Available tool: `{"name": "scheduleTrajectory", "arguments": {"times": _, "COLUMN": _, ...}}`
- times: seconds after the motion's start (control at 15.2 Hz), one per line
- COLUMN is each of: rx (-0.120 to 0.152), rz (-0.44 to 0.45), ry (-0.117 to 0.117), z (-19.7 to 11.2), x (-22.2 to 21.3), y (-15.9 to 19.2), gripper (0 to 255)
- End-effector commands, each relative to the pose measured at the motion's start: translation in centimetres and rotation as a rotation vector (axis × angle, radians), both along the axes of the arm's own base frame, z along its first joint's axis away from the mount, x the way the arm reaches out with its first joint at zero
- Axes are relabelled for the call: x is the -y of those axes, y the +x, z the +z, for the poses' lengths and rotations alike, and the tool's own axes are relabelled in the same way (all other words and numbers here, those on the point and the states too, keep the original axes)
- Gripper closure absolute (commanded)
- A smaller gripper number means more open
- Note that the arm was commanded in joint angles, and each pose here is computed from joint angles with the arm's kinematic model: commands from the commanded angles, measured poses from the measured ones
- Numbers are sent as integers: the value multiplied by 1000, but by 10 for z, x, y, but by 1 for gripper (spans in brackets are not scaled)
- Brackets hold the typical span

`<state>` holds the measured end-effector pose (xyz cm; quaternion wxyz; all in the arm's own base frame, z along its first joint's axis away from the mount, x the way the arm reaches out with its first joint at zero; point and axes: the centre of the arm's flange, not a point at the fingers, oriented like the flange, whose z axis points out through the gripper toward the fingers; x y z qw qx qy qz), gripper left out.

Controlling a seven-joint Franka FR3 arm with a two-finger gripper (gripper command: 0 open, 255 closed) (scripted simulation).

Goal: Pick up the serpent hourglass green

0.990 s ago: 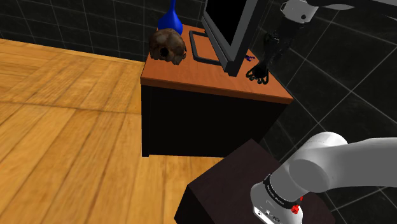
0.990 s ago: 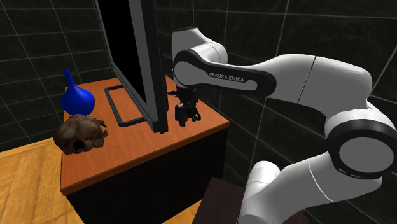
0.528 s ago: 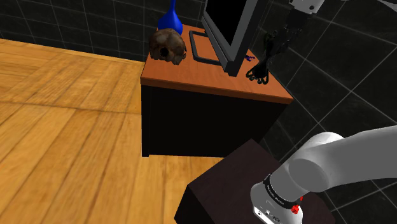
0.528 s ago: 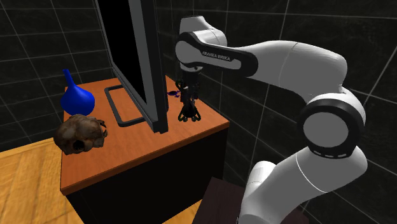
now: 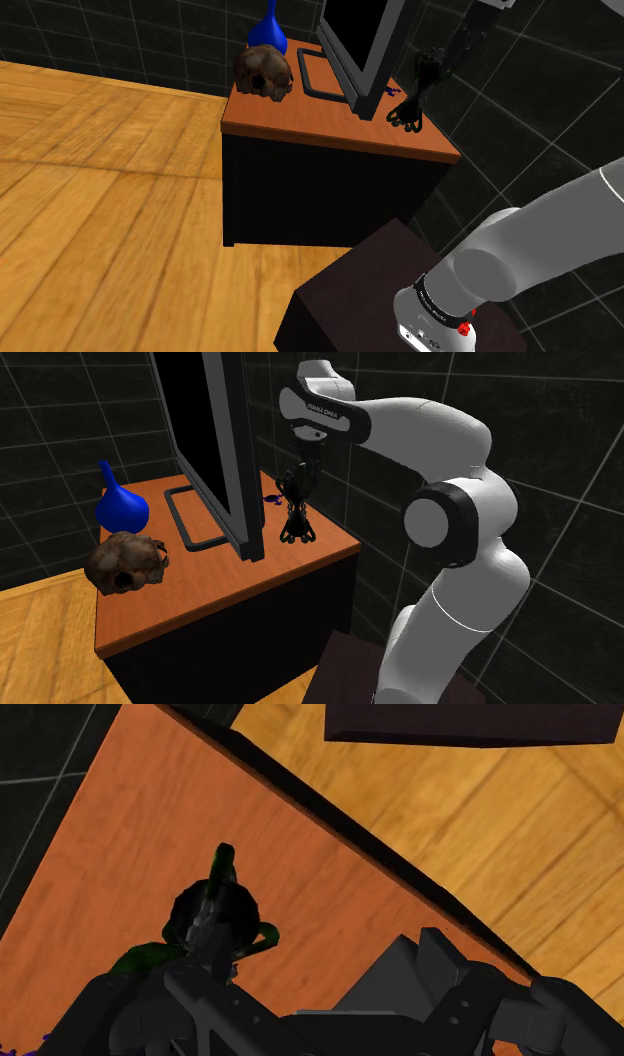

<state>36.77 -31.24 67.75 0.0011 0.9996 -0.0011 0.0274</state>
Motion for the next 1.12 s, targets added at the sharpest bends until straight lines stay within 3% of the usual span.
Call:
{"name": "scheduleTrajectory", "arguments": {"times": 0.0, "rx": 2, "rz": 2, "ry": 6, "z": 9, "x": 24, "y": 5, "gripper": 0}}
{"name": "scheduleTrajectory", "arguments": {"times": 0.4, "rx": 7, "rz": 3, "ry": 29, "z": 29, "x": 100, "y": 21, "gripper": 0}}
{"name": "scheduleTrajectory", "arguments": {"times": 0.99, "rx": 7, "rz": 3, "ry": 29, "z": -11, "x": 100, "y": 21, "gripper": 0}}
{"name": "scheduleTrajectory", "arguments": {"times": 1.06, "rx": 7, "rz": 3, "ry": 29, "z": -11, "x": 100, "y": 21, "gripper": 255}}
